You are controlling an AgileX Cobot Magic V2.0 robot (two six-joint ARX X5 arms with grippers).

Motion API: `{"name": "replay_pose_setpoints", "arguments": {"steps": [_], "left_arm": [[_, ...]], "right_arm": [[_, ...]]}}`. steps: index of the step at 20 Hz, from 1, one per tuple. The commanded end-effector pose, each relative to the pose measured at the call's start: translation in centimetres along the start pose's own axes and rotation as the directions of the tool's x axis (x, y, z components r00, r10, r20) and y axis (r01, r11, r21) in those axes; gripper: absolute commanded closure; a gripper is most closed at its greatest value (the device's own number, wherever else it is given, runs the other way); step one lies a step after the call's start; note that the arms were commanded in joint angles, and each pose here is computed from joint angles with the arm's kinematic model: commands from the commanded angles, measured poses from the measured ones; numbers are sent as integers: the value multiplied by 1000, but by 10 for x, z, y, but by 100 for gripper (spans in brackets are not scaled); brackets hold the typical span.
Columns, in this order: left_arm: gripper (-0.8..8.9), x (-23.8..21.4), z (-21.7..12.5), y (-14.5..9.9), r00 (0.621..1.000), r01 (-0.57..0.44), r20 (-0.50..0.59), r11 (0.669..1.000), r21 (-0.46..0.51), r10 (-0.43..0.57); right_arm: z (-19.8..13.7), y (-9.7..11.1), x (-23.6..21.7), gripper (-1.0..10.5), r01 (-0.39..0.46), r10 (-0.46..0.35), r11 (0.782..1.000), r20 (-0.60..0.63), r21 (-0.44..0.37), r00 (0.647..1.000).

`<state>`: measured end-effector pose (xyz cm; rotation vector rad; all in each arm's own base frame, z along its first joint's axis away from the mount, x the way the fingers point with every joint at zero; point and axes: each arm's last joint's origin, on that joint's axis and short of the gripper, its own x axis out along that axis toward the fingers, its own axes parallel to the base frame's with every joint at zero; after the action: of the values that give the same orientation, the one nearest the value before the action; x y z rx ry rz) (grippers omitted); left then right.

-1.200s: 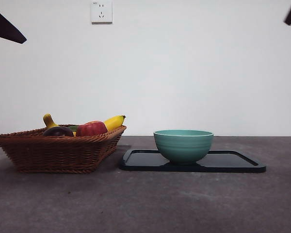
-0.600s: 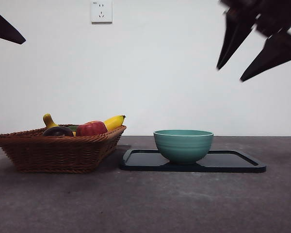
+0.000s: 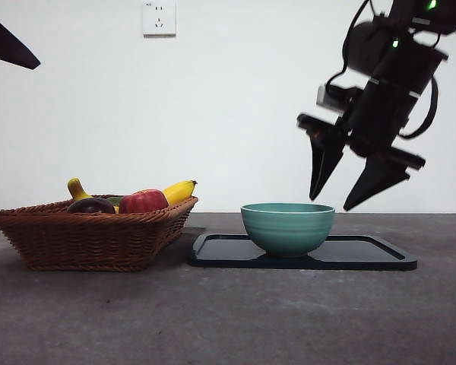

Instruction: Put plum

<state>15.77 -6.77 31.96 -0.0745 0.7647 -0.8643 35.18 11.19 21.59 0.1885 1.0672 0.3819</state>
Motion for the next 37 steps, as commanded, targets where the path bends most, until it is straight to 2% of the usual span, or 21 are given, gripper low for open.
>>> {"name": "replay_pose_setpoints", "arguments": {"steps": [1, 5, 7, 12, 16, 21, 25, 29, 33, 37], "left_arm": [[322, 0, 3, -1, 1000, 12, 5, 1000, 15, -12], [322, 0, 3, -1, 1000, 12, 4, 1000, 14, -12], [322, 0, 3, -1, 1000, 12, 4, 1000, 14, -12], [322, 0, 3, -1, 1000, 12, 4, 1000, 14, -12], [322, 0, 3, -1, 1000, 12, 4, 1000, 14, -12], [322, 0, 3, -1, 1000, 12, 5, 1000, 15, -12], [322, 0, 3, -1, 1000, 12, 4, 1000, 15, -12], [322, 0, 3, -1, 1000, 12, 5, 1000, 15, -12], [322, 0, 3, -1, 1000, 12, 4, 1000, 14, -12], [322, 0, 3, -1, 1000, 12, 4, 1000, 14, -12]], "right_arm": [[4, -1, 13, 677, -1, 1, 1000, 1, -16, 1000], [5, -3, 22, 874, 2, -2, 1000, 8, -17, 1000], [5, -3, 23, 937, 1, -1, 1000, 13, -19, 1000], [8, -3, 22, 937, 21, -20, 1000, 43, -20, 999], [15, 5, -3, 937, 7, -4, 999, 102, -37, 995], [9, 26, -69, 937, -10, 28, 994, 161, -111, 986], [-13, 46, -126, 937, -17, 53, 980, 172, -200, 984], [-38, 61, -167, 937, -41, 90, 967, 183, -252, 979], [-66, 68, -169, 937, -72, 121, 953, 153, -295, 981], [-92, 69, -136, 937, -78, 104, 947, 68, -313, 992]]}}
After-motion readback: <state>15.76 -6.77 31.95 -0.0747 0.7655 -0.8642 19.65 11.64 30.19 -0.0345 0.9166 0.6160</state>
